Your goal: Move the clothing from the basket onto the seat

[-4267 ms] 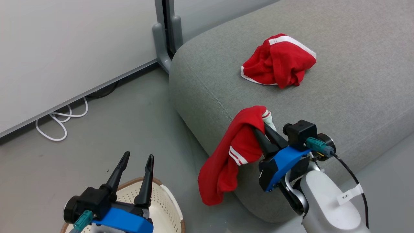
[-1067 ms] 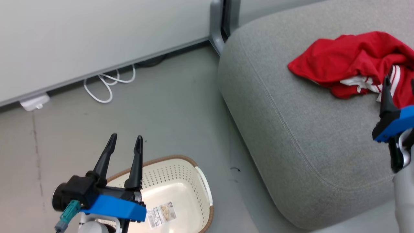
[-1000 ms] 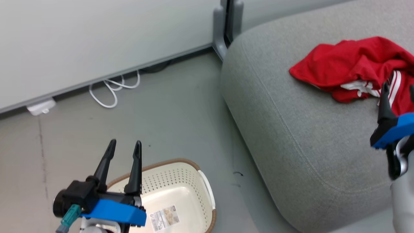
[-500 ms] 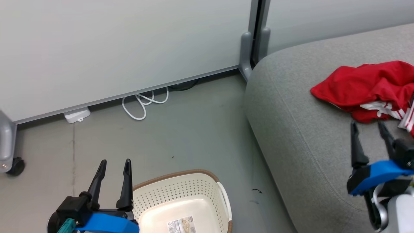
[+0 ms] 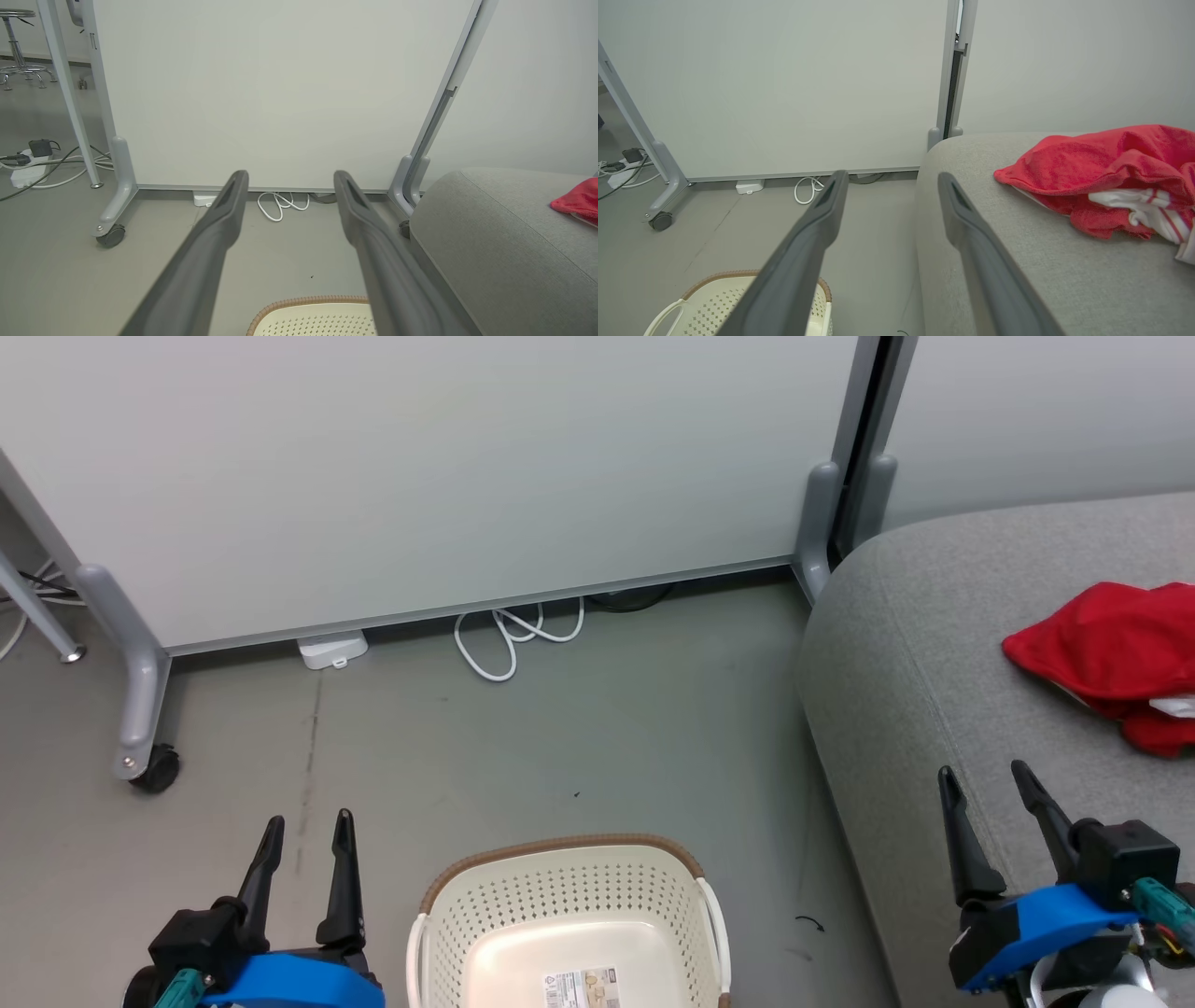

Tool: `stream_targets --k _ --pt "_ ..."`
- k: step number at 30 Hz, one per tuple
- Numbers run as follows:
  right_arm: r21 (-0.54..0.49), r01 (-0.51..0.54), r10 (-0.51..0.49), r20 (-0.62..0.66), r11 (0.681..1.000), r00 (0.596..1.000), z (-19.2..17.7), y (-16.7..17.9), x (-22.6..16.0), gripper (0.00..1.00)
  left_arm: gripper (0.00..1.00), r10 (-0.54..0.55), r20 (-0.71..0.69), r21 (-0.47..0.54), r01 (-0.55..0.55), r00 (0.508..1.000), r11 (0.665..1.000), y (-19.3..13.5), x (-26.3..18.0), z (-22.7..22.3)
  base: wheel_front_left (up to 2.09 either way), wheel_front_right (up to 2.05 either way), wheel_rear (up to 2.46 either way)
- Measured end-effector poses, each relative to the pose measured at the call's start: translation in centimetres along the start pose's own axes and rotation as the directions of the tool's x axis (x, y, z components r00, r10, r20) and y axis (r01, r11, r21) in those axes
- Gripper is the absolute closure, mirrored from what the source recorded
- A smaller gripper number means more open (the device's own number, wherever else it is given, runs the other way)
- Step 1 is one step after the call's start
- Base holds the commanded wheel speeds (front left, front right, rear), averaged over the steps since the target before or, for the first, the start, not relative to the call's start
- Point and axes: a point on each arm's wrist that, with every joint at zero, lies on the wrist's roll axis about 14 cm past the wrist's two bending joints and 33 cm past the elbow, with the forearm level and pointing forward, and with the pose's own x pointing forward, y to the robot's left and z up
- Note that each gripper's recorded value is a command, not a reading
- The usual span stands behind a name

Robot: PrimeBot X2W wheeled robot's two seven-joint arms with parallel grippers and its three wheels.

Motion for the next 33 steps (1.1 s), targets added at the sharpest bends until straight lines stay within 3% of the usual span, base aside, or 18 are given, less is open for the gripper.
stream_targets --k 10,33 --pt "0.032 -0.071 0.071 -0.016 0.997 0.997 -0.8 2.4 -0.6 0.0 0.0 0.054 0.007 -0.002 -0.054 0.999 0.999 1.7 -1.1 0.3 0.0 0.0 0.0" --pt "0.052 -0.089 0.091 -0.028 0.995 0.995 -1.4 3.1 -0.6 0.0 0.0 0.056 -0.01 -0.026 -0.056 0.998 0.998 1.5 -1.6 -0.4 0.0 0.0 0.0"
